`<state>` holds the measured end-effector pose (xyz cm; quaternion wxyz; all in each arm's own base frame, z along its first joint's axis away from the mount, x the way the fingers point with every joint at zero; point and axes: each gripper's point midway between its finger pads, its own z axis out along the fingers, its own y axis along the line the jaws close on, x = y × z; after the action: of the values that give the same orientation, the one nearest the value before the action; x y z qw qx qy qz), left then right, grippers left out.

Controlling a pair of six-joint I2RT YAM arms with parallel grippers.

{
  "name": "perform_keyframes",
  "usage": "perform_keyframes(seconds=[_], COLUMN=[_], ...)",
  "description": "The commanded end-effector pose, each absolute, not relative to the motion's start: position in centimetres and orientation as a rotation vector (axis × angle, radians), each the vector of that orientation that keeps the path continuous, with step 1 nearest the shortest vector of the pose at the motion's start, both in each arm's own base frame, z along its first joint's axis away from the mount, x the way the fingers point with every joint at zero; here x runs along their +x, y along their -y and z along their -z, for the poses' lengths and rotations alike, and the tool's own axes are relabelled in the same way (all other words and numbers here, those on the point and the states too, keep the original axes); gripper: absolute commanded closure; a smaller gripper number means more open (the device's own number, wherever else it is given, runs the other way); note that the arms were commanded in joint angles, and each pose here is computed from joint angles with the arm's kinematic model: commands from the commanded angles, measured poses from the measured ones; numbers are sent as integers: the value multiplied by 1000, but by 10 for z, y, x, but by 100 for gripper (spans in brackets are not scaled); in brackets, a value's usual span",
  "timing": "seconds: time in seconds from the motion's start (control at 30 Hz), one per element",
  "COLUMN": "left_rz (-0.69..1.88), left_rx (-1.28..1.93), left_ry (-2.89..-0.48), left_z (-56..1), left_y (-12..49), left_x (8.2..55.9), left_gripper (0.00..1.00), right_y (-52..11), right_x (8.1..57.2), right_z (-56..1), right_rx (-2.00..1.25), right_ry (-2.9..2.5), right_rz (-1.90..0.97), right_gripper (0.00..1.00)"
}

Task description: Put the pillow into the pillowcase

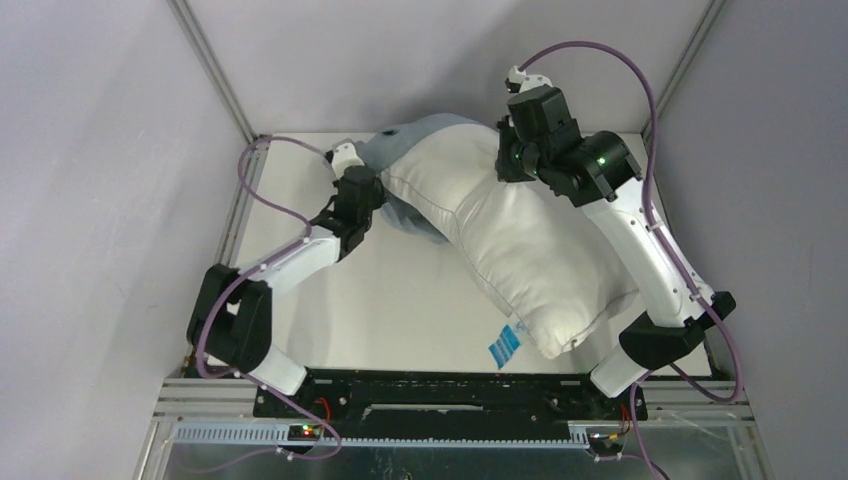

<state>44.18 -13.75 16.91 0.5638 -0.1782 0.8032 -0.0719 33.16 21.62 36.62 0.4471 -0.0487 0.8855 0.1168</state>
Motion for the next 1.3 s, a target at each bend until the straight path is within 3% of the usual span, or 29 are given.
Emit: perform_keyframes(seconds=[0.0,0.1,0.23,0.4,0.57,0.67,0.77,0.87,1.03,1.27], left_rz=[300,428,543,827,627,775,926,1010,967,1098], left_rx=[-266,15,328,438,340,436,583,564,477,367], left_ry=[-1687,-1709,-1754,-1864,-2071,-2023,-1883,-1798,-2014,-2243], left_z=[-312,-382,-432,-405,-350,-373,-432,-463,-382,-238], left_y=[152,196,257,303,277,303,333,328,321,329], left_x=[433,397,340,309,331,309,265,248,278,246], left_gripper=[100,100,100,100,100,100,100,100,100,100], right_y=[-194,-198,-221,-239,-235,-229,-226,-222,-215,-255], right_x=[325,326,341,364,370,374,384,393,388,320], right_z=[-467,-464,-438,-399,-399,-402,-383,-355,-325,-243], right_rx=[-20,-26,-52,-43,0,21,41,61,87,-35], right_ry=[-1893,-1907,-1970,-2043,-2031,-2008,-2044,-2086,-2101,-2222], right_rz=[-381,-356,-299,-231,-224,-201,-149,-121,-137,-316], right_gripper=[100,100,100,100,100,100,100,100,100,100])
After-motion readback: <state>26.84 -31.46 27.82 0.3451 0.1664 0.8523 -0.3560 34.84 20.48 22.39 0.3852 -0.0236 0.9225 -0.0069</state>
